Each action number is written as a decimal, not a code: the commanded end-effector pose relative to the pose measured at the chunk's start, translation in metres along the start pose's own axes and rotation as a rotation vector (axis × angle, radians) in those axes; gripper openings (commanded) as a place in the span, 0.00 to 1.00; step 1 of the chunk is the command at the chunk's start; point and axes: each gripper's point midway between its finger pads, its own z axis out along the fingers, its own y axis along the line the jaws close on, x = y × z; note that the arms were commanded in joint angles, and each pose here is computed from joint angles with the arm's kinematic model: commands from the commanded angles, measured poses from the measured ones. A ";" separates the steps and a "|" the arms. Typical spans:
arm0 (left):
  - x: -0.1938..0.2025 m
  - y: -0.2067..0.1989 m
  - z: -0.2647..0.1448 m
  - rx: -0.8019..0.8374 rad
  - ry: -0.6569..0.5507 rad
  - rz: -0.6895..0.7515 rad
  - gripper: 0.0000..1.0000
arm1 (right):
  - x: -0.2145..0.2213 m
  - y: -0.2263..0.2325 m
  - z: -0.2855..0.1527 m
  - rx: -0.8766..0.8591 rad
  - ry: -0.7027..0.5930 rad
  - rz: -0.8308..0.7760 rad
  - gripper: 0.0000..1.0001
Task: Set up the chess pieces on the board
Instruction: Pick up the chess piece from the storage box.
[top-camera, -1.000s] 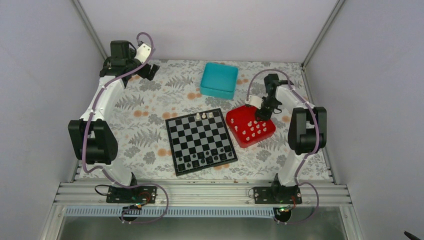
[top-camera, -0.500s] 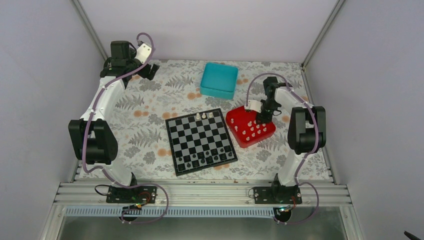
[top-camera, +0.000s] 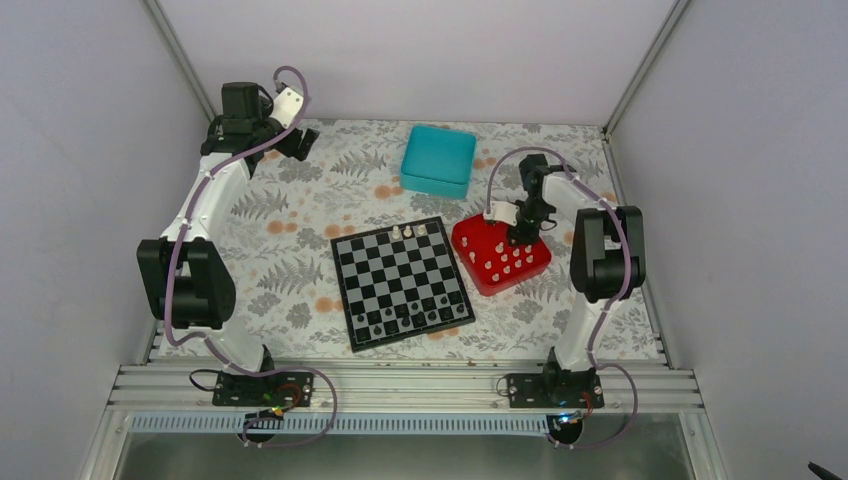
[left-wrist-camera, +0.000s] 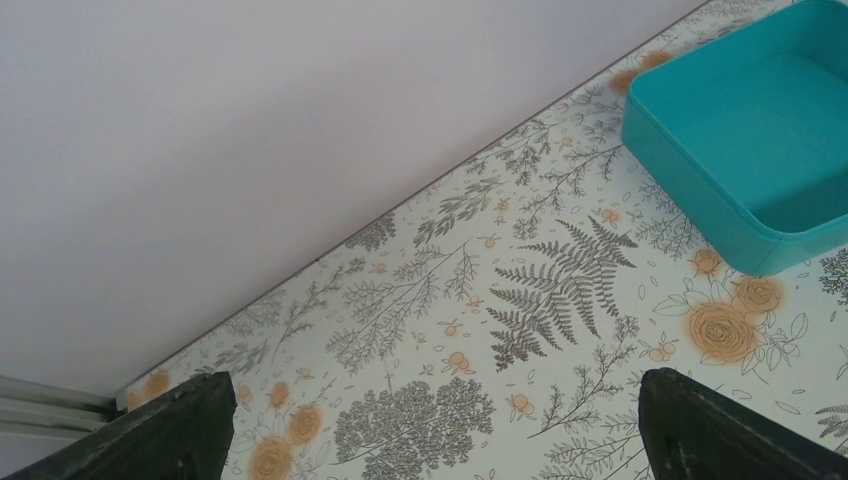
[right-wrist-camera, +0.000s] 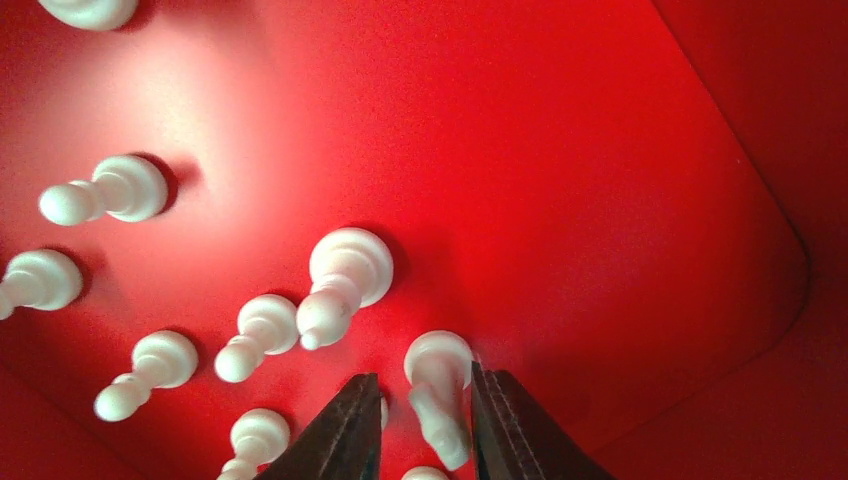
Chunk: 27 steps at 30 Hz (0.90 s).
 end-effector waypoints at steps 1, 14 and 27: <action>-0.006 0.000 -0.006 -0.011 -0.020 0.004 1.00 | -0.004 -0.007 0.006 0.004 0.011 -0.021 0.24; -0.005 -0.001 -0.004 -0.003 -0.020 0.004 1.00 | -0.009 -0.017 -0.011 0.049 0.032 -0.015 0.07; -0.013 -0.001 -0.010 -0.001 -0.041 0.010 1.00 | -0.093 -0.021 -0.091 0.142 -0.012 -0.160 0.04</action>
